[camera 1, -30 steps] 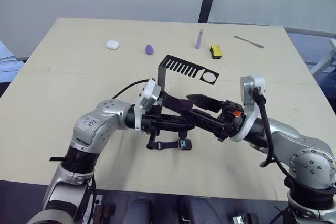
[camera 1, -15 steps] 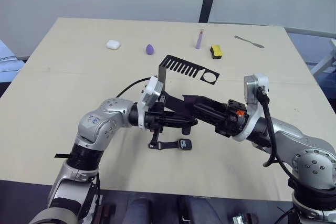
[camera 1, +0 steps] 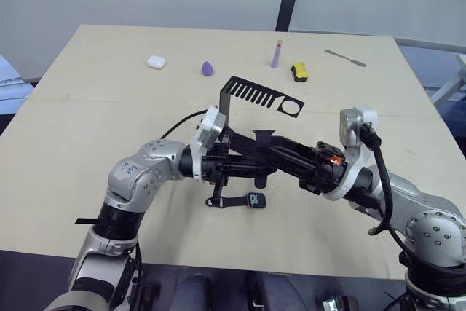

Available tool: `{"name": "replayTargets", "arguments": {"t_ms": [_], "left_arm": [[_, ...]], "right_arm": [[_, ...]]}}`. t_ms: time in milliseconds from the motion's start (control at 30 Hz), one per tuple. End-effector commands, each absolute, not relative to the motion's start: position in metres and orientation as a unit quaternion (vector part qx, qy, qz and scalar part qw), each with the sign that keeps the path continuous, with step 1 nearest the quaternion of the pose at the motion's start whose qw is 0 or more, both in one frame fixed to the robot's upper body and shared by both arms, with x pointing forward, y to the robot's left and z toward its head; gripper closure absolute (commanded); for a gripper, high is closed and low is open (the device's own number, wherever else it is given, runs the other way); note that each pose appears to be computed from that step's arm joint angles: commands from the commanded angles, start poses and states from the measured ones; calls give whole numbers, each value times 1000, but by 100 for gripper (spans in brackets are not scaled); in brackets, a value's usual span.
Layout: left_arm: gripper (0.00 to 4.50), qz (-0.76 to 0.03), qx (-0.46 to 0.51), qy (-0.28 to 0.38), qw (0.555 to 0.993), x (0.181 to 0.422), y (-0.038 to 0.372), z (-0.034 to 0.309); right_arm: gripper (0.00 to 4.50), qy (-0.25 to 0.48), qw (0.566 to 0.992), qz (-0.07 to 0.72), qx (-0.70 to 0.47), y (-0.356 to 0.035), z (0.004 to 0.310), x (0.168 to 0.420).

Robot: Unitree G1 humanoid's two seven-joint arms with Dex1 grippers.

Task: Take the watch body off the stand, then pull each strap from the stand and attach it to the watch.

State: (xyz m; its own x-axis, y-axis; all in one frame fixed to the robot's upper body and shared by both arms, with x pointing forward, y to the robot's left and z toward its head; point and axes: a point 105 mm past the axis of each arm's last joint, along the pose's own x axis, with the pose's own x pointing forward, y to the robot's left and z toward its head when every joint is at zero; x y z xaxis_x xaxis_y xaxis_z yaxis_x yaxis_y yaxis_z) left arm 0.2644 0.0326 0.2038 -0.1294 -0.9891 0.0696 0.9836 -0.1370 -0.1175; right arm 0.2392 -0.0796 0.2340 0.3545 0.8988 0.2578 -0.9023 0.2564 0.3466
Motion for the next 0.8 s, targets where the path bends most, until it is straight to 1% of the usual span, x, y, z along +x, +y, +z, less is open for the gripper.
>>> {"name": "replayTargets", "arguments": {"t_ms": [33, 433, 467, 500, 567, 600, 800], "left_arm": [[450, -755, -74, 0, 652, 262, 32, 216], [450, -756, -76, 0, 650, 262, 28, 216], [450, -756, -76, 0, 650, 262, 28, 216], [450, -756, -75, 0, 650, 261, 28, 216], [450, -756, -75, 0, 650, 261, 28, 215], [450, -756, -75, 0, 650, 261, 28, 215], [450, -755, -75, -1, 651, 262, 29, 216]], "right_arm": [[251, -29, 782, 579, 227, -78, 243, 233], [251, -34, 785, 577, 224, -74, 243, 237], [302, -36, 784, 577, 225, -74, 244, 237], [325, -38, 784, 577, 225, -74, 244, 237], [416, -40, 785, 575, 225, -74, 245, 237], [447, -42, 784, 576, 228, -74, 246, 237], [447, -45, 780, 578, 235, -75, 249, 236]]}}
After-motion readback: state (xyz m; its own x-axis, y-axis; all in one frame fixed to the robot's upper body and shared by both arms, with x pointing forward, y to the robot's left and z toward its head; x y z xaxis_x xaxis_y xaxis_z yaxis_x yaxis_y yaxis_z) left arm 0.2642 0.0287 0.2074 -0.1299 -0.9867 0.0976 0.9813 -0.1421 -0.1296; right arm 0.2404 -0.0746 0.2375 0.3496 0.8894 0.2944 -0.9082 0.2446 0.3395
